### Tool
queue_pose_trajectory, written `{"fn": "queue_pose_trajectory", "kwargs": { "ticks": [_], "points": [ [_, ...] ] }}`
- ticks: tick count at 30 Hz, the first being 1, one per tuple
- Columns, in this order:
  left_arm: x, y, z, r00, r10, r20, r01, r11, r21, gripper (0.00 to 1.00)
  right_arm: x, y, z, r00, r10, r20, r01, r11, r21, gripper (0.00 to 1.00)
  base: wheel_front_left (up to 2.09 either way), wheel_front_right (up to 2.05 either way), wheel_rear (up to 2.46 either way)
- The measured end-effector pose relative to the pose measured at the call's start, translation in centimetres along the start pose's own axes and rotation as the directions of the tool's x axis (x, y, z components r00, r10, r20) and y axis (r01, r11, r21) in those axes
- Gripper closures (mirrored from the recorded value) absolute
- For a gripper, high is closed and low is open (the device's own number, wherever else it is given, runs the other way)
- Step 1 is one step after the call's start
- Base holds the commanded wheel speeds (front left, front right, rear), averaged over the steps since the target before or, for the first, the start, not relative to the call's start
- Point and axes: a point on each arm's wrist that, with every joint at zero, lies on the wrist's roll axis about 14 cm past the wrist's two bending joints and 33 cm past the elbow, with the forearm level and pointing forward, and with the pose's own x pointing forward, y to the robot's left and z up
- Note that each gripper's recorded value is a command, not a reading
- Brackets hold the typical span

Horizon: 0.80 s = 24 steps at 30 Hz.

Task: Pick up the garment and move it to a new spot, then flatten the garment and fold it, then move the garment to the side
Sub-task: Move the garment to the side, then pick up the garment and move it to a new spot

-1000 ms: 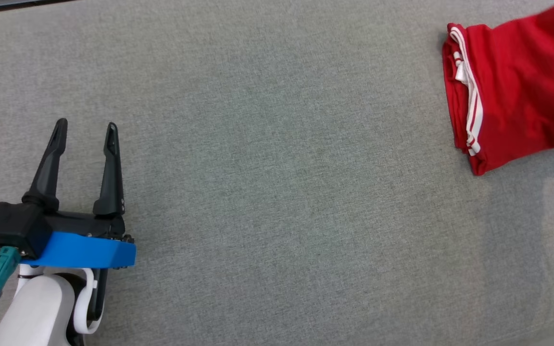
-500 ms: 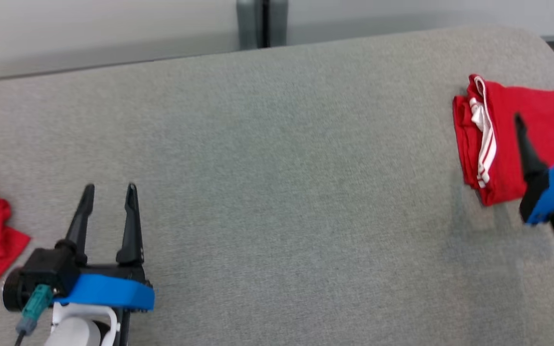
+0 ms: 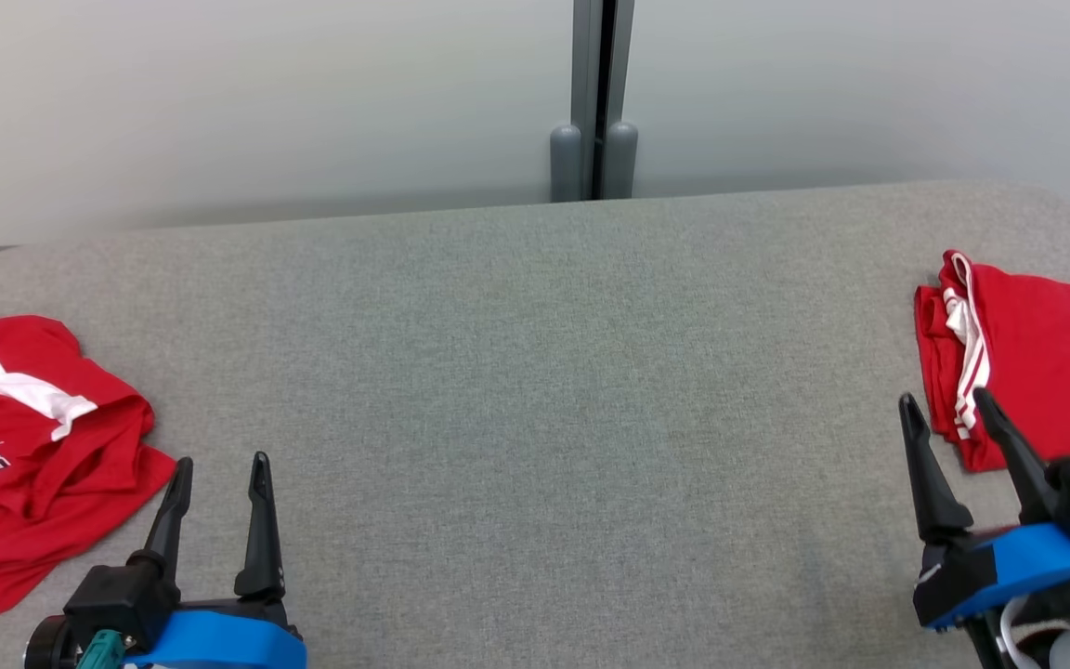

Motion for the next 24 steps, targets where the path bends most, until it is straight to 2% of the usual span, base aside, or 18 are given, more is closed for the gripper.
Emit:
{"fn": "queue_pose_trajectory", "kwargs": {
  "ticks": [8,24],
  "points": [
    [-1.0,-0.3,-0.2,1.000,0.001,-0.001,-0.001,1.000,-0.001,0.00,-2.4,-0.5,-0.1,0.998,-0.054,0.012,0.054,0.998,0.034,0.00,0.00,0.00,0.00],
    [-1.4,-0.2,0.1,1.000,0.006,0.012,-0.006,1.000,-0.005,0.00,-2.7,0.4,-0.4,0.999,-0.046,0.001,0.045,0.997,0.055,0.00,0.00,0.00,0.00]
  ]
}}
